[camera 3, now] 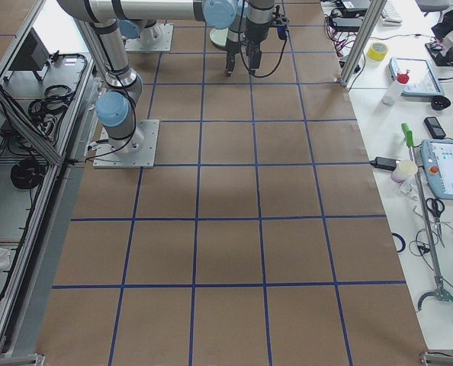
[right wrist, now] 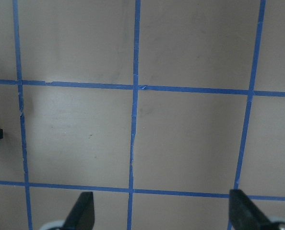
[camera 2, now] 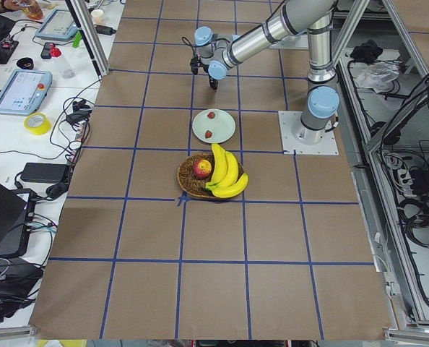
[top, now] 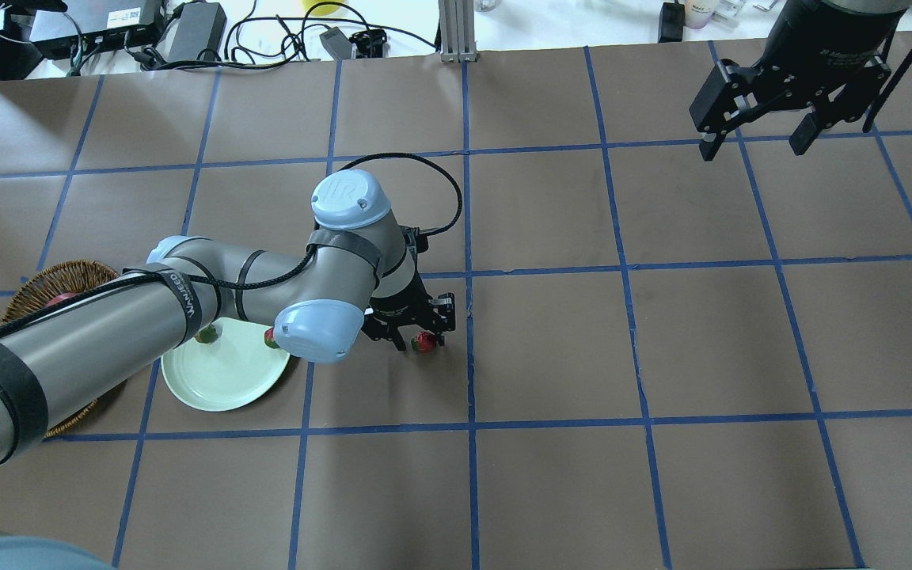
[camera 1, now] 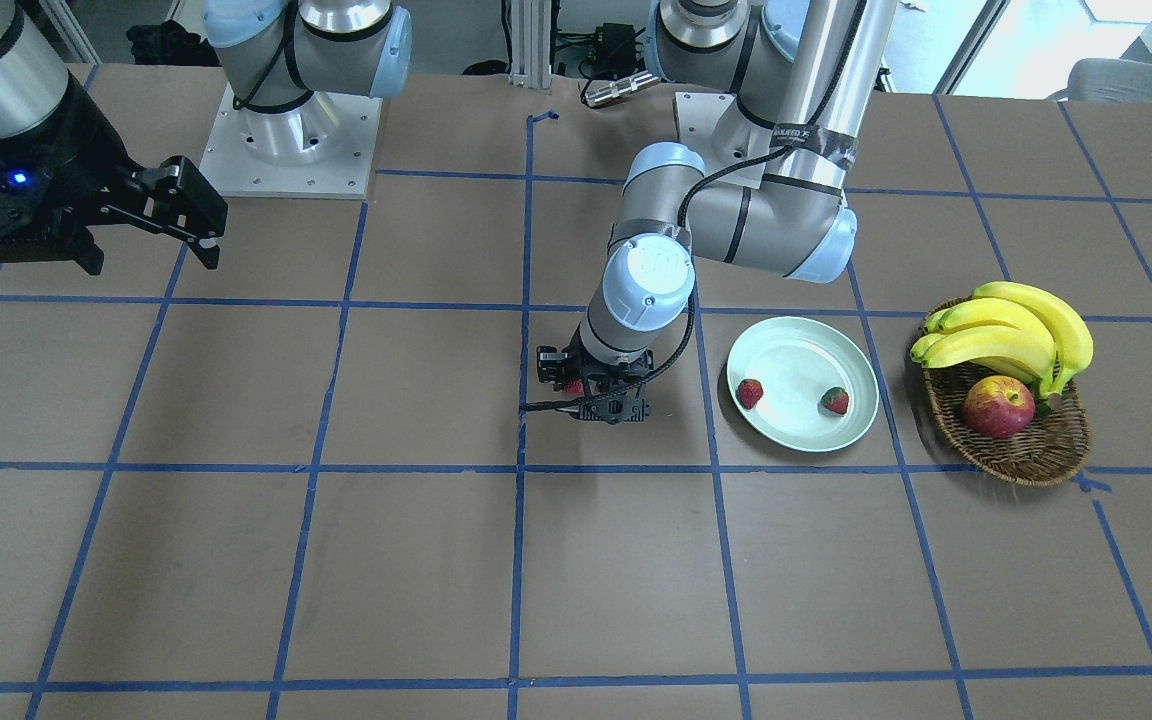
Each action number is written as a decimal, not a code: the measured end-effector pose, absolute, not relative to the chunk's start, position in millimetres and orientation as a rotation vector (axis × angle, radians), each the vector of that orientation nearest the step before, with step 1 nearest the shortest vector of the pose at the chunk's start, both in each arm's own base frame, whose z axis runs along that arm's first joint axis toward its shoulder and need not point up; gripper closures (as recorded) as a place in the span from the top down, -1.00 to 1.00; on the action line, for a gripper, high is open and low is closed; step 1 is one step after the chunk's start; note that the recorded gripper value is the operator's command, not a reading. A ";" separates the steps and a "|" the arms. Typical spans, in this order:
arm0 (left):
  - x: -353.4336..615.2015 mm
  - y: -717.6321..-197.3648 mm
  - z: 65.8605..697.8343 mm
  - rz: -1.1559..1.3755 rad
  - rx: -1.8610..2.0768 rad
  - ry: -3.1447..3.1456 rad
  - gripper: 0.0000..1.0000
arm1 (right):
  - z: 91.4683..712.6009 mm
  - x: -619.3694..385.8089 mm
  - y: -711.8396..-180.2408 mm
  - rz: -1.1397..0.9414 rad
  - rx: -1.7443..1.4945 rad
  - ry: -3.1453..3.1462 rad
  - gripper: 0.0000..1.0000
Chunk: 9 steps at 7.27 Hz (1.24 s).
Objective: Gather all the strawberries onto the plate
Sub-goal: 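Carry the last strawberry onto the plate and release it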
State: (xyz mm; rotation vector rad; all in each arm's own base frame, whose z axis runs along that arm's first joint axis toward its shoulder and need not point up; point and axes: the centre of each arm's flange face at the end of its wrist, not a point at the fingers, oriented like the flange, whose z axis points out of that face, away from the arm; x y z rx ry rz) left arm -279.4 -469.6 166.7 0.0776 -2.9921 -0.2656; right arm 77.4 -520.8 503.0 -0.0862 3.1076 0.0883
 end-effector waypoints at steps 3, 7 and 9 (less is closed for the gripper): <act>-278.4 -478.0 178.5 -0.232 0.087 -2.987 -1.00 | 502.7 77.4 -520.8 0.089 -0.086 3.108 1.00; -198.8 -538.8 243.9 -0.244 0.163 -3.080 -1.00 | 500.1 77.3 -520.3 0.097 -0.086 3.108 1.00; -123.5 -552.6 248.5 -0.297 0.167 -3.167 -1.00 | 500.0 77.3 -520.3 0.098 -0.086 3.108 1.00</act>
